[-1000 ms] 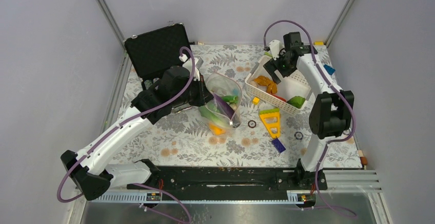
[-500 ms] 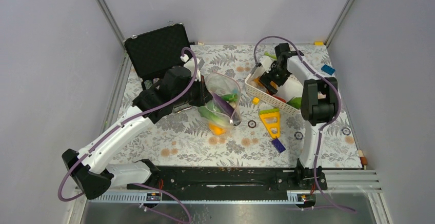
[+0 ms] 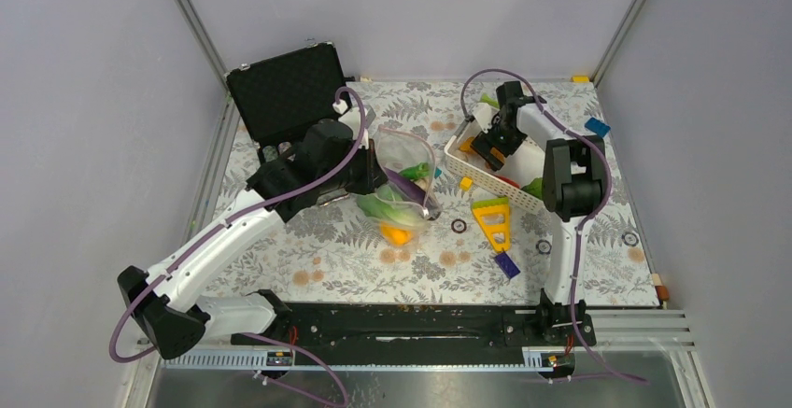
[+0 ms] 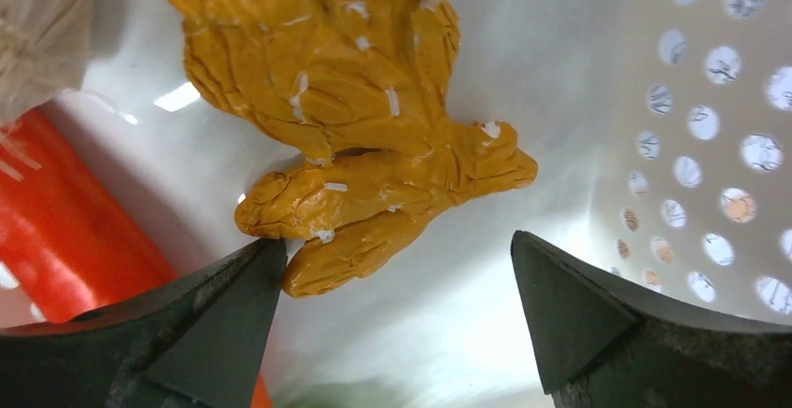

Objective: Place the food in the zip-top bag and seal the zipper
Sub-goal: Adjust the fake vegetable in the bin, then pick up the fake vegetable from the bin, then place the fake vegetable in the zipper food storage bag.

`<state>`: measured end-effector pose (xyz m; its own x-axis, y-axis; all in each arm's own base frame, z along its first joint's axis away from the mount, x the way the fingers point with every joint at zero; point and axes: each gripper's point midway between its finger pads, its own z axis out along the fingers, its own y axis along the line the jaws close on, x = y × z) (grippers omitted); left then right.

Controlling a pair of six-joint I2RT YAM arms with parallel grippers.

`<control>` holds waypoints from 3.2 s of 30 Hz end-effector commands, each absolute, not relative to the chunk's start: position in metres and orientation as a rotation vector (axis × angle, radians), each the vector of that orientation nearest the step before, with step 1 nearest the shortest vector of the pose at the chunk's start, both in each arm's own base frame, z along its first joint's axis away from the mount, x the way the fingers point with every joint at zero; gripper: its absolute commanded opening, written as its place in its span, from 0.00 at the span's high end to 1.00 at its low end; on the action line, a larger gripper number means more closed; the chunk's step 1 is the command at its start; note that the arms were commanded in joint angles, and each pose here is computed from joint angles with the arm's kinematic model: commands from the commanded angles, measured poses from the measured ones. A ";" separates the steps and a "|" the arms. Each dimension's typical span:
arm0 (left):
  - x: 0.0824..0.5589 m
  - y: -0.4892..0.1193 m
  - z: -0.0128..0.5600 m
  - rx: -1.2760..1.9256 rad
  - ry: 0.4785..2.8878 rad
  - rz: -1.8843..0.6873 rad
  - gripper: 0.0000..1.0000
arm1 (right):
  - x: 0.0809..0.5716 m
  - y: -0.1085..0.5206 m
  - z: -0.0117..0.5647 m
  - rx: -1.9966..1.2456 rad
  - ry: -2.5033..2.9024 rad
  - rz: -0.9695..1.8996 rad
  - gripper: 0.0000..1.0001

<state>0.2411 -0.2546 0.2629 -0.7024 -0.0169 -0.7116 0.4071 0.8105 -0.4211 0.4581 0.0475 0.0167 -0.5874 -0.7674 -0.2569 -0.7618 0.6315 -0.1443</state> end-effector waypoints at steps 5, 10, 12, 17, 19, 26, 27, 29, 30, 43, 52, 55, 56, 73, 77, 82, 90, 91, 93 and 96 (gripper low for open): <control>0.250 -0.257 0.285 0.281 2.182 -0.737 1.00 | 0.487 0.041 0.041 -1.045 2.517 -0.073 0.03; 0.252 -0.257 0.282 0.281 2.190 -0.731 1.00 | 0.459 0.076 0.078 -1.158 2.381 0.197 0.04; 0.251 -0.258 0.282 0.283 2.193 -0.733 1.00 | 0.446 0.087 0.091 -1.223 2.322 0.282 0.03; 0.252 -0.260 0.279 0.289 2.201 -0.733 1.00 | 0.417 0.098 0.103 -1.364 2.270 0.430 0.03; 0.252 -0.261 0.280 0.290 2.201 -0.738 1.00 | 0.402 0.097 0.097 -1.440 2.288 0.481 0.03; 0.256 -0.263 0.278 0.305 2.199 -0.731 1.00 | 0.399 0.083 0.068 -1.543 2.357 0.450 0.02; 0.256 -0.264 0.277 0.307 2.202 -0.728 1.00 | 0.400 0.082 0.065 -1.548 2.362 0.439 0.02; 0.258 -0.265 0.276 0.311 2.206 -0.722 1.00 | 0.402 0.079 0.062 -1.568 2.368 0.433 0.02; 0.259 -0.265 0.275 0.312 2.207 -0.718 1.00 | 0.401 0.078 0.061 -1.585 2.370 0.439 0.02; 0.265 -0.264 0.272 0.303 2.219 -0.689 1.00 | 0.415 0.051 0.020 -1.611 2.500 0.262 0.02; 0.266 -0.265 0.273 0.307 2.221 -0.690 1.00 | 0.423 0.053 0.031 -1.553 2.486 0.230 0.49; 0.265 -0.265 0.275 0.309 2.215 -0.696 1.00 | 0.421 0.053 0.044 -1.547 2.463 0.212 0.58; 0.265 -0.264 0.276 0.306 2.212 -0.696 1.00 | 0.420 0.053 0.050 -1.544 2.453 0.202 0.59; 0.256 -0.255 0.283 0.232 2.175 -0.738 1.00 | 0.388 0.060 0.197 -1.278 2.195 0.062 0.62; 0.255 -0.260 0.285 0.221 2.167 -0.777 1.00 | 0.385 0.100 0.286 -0.926 1.999 0.258 0.62; 0.255 -0.260 0.290 0.179 2.165 -0.793 1.00 | 0.347 0.172 0.396 -0.594 1.682 0.683 0.67; 0.250 -0.254 0.296 0.141 2.153 -0.808 1.00 | 0.259 0.241 0.490 -0.442 1.250 1.162 0.66; 0.250 -0.254 0.297 0.136 2.151 -0.811 1.00 | 0.256 0.246 0.494 -0.424 1.231 1.201 0.67; 0.248 -0.254 0.298 0.129 2.149 -0.822 1.00 | 0.255 0.259 0.491 -0.403 1.225 1.246 0.67; 0.245 -0.256 0.297 0.124 2.137 -0.856 1.00 | 0.263 0.281 0.477 -0.356 1.230 1.276 0.69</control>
<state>0.2448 -0.2549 0.2789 -0.7021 -0.1253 -0.7009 0.3443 0.8019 -0.4883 0.2609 0.2583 0.4605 -0.1510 0.3709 -0.9163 -0.8502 0.4241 0.3118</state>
